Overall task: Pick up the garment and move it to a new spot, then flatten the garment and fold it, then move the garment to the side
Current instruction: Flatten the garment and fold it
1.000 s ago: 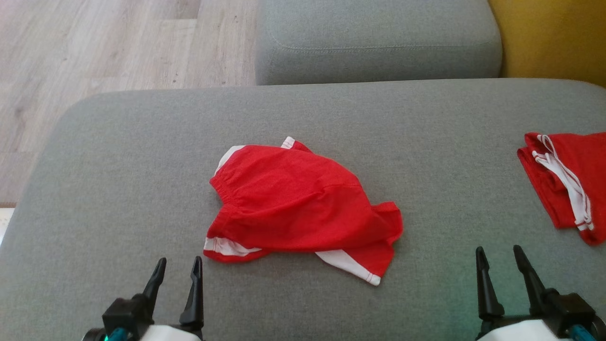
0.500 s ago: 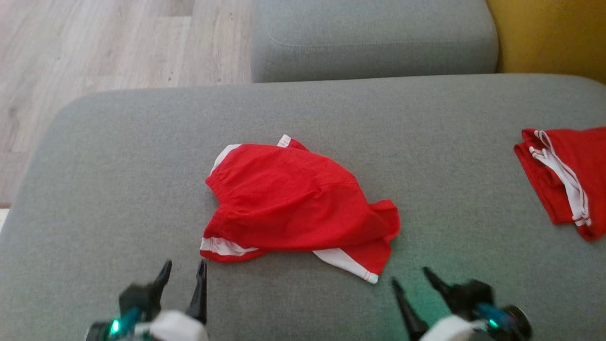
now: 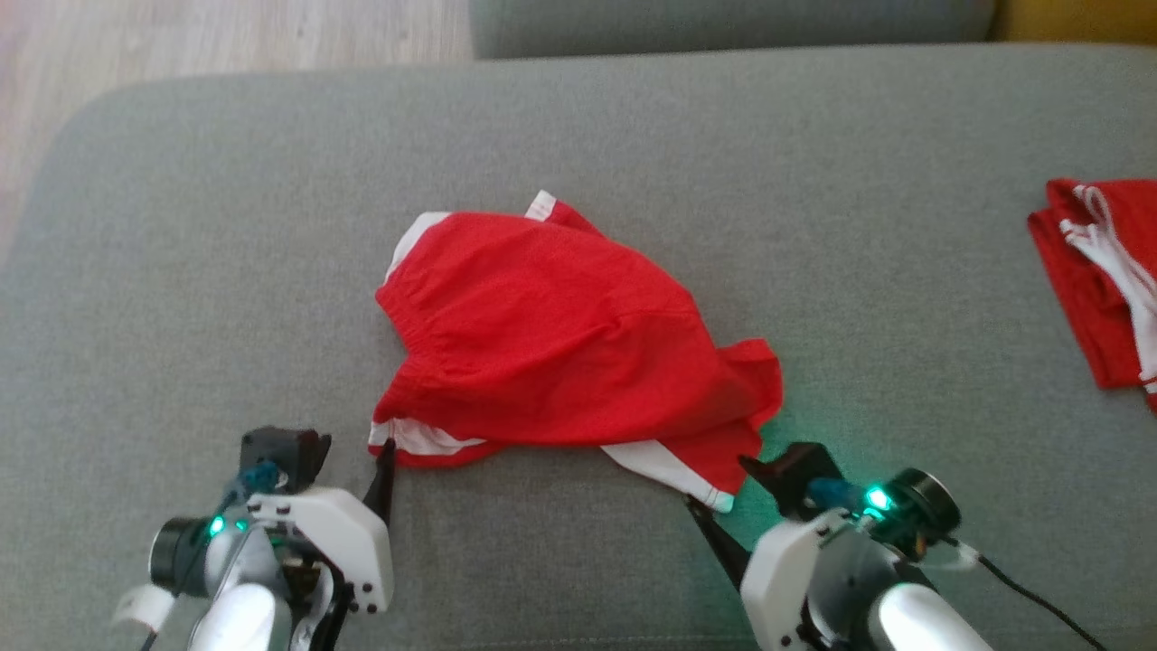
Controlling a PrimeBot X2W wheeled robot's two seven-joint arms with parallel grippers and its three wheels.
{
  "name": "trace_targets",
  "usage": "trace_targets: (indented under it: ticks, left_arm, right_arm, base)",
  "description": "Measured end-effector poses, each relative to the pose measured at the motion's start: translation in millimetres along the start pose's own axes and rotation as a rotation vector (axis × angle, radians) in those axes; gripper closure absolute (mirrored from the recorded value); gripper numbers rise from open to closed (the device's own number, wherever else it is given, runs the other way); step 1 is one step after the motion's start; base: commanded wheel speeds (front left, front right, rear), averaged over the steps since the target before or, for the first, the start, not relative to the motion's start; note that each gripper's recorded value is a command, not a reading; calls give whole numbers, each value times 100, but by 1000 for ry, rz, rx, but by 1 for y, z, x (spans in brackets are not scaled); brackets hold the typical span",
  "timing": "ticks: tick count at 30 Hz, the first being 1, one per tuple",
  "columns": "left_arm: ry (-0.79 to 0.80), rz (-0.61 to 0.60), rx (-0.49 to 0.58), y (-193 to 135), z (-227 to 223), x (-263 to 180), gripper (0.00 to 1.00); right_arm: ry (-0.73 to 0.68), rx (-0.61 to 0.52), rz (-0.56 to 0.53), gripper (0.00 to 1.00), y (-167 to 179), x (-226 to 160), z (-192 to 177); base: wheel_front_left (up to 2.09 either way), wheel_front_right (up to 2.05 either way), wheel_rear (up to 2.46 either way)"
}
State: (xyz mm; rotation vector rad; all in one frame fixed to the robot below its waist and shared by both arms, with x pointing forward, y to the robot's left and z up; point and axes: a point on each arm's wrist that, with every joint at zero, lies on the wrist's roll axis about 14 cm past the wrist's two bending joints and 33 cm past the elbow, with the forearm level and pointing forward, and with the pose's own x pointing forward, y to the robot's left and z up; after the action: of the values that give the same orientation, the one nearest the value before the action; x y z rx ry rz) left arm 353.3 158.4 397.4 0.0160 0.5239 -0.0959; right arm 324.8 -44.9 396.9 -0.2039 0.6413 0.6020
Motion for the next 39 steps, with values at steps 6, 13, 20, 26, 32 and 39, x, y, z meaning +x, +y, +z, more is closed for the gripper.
trace_targets:
  ticks: [6,13,20,26,32,39]
  left_arm:
    - [42,-23,-18,-2,-1,11,0]
    - [69,-54,-26,-6,-3,18,0]
    - [82,-85,-27,-12,-3,30,0]
    - [112,-106,-26,-19,-9,32,100]
    - [111,-112,-29,-19,-8,30,100]
    - [33,-200,-180,-33,31,11,100]
  right_arm:
    - [87,-44,53,0,4,21,-14]
    - [115,-56,84,0,5,31,-17]
    - [116,-40,105,0,8,36,-17]
    - [129,-34,119,0,10,37,-19]
    - [141,-36,122,100,6,40,-17]
    - [-1,180,124,100,-2,20,15]
  base:
    - [0,0,0]
    - [0,0,0]
    - [0,0,0]
    - [0,0,0]
    - [0,0,0]
    - [0,0,0]
